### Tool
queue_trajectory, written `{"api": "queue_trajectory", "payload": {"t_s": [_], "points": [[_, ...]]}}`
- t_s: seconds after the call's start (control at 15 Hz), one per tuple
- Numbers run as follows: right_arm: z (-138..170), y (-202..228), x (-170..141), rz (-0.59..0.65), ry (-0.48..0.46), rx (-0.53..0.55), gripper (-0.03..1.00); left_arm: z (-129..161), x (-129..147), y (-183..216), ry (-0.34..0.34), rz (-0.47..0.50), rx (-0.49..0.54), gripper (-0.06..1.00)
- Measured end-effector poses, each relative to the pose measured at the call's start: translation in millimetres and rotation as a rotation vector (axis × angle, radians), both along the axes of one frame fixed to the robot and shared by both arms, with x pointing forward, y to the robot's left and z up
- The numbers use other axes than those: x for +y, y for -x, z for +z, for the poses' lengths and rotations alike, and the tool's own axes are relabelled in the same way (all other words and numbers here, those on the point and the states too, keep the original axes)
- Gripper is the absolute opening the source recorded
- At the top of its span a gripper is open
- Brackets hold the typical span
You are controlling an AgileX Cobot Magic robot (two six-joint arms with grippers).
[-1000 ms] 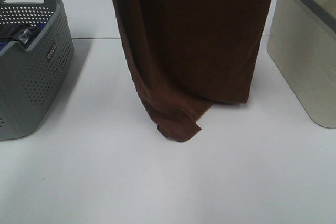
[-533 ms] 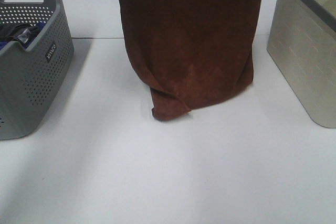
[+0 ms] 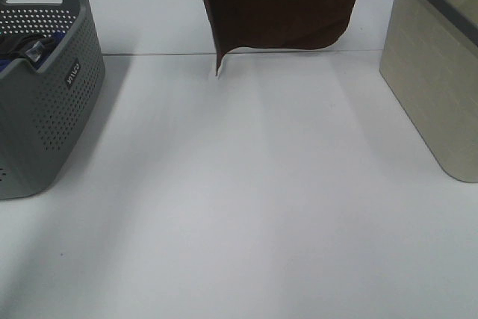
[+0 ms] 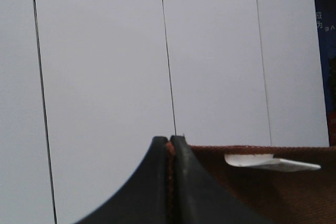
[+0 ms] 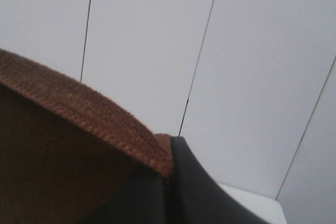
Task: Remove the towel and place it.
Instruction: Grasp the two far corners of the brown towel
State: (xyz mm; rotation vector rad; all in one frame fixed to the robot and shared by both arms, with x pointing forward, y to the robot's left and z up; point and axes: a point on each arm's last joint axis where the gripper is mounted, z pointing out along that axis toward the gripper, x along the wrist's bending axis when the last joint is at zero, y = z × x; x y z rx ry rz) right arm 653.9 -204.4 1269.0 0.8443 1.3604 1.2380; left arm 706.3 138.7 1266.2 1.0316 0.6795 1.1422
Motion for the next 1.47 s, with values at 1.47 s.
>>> {"api": "queue_trajectory", "payload": {"t_s": [1.47], "points": [[-165, 30, -1, 0.056, 0.134, 1.289, 0.00, -143, -40, 49, -0.401, 0.110, 1.324, 0.00]]}}
